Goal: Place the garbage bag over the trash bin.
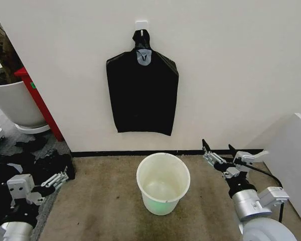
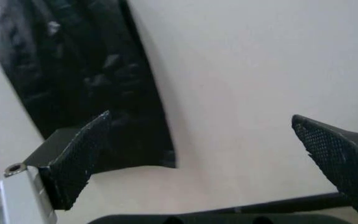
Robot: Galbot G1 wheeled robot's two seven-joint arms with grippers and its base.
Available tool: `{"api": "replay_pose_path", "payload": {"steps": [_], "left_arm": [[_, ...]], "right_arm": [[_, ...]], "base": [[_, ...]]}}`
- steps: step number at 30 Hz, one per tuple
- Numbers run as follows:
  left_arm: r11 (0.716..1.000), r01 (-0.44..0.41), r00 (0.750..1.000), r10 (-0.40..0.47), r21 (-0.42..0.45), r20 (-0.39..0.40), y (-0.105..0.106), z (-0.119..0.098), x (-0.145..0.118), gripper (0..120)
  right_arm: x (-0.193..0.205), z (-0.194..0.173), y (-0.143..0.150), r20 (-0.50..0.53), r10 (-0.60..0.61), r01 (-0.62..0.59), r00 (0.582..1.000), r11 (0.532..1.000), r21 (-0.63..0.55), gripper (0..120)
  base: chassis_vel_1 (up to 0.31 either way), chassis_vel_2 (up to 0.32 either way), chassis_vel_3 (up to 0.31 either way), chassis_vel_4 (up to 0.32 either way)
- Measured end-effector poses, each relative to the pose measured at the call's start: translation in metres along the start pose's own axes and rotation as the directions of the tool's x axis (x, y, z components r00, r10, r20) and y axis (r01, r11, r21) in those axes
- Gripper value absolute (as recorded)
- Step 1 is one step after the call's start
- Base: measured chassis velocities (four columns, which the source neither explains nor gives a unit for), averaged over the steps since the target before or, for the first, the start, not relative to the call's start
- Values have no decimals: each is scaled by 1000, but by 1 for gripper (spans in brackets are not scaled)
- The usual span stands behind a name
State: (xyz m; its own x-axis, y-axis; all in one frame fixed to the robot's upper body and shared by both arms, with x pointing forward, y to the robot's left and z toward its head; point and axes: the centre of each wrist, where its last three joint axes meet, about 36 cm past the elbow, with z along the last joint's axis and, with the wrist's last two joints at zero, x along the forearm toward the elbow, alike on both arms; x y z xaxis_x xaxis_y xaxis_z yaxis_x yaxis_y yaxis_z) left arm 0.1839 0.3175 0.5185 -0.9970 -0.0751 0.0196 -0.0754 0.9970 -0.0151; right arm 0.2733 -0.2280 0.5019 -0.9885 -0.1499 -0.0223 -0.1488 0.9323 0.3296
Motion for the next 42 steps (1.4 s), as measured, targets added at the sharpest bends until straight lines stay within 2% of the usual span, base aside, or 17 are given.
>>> {"api": "replay_pose_path", "payload": {"steps": [3, 8, 23, 29, 30, 34, 36, 37, 39, 40, 42], "left_arm": [[1000, 0, 1000, 0, 0, 1, 0, 0, 0, 100], [1000, 7, 1000, -7, -7, 6, 3, 0, 2, 100], [999, 29, 999, -28, -30, 27, 9, -2, 5, 100], [999, 29, 999, -28, -29, 27, 9, -2, 5, 100], [999, 29, 999, -28, -29, 27, 9, -2, 5, 100], [999, 28, 999, -28, -28, 28, 9, -2, 5, 100], [999, 28, 999, -27, -27, 29, 9, -2, 5, 100], [999, 28, 999, -27, -27, 29, 9, -2, 5, 100], [999, 27, 999, -27, -26, 30, 9, -2, 5, 100], [999, 27, 999, -27, -26, 30, 9, -2, 5, 100], [999, 27, 999, -26, -25, 31, 9, -2, 5, 100]], "right_arm": [[-24, 4, 2, -3, -80, 80, 997, 994, -73, 100], [-46, 9, 9, -25, -171, 167, 985, 979, -119, 100], [-38, 8, 13, -33, -170, 165, 985, 978, -129, 100], [-43, 4, 15, -24, -191, 183, 981, 964, -195, 100], [-57, -1, 15, -21, -206, 194, 978, 950, -244, 100], [-87, -4, 14, -13, -227, 214, 974, 935, -283, 100], [-108, -10, 16, 10, -259, 247, 966, 910, -332, 100], [-118, -14, 19, 37, -284, 275, 958, 880, -387, 100], [-135, -24, 28, 80, -324, 316, 943, 791, -525, 100], [-135, -24, 28, 80, -324, 316, 943, 791, -525, 100], [-147, -34, 37, 103, -345, 333, 933, 719, -610, 100]], "base": [[0, 0, 0, 0], [0, 0, 0, 0], [0, 0, 0, 0], [0, 0, 0, 0], [0, 0, 0, 0], [0, 0, 0, 0], [0, 0, 0, 0], [0, 0, 0, 0], [0, 0, 0, 0], [0, 0, 0, 0], [0, 0, 0, 0]]}}
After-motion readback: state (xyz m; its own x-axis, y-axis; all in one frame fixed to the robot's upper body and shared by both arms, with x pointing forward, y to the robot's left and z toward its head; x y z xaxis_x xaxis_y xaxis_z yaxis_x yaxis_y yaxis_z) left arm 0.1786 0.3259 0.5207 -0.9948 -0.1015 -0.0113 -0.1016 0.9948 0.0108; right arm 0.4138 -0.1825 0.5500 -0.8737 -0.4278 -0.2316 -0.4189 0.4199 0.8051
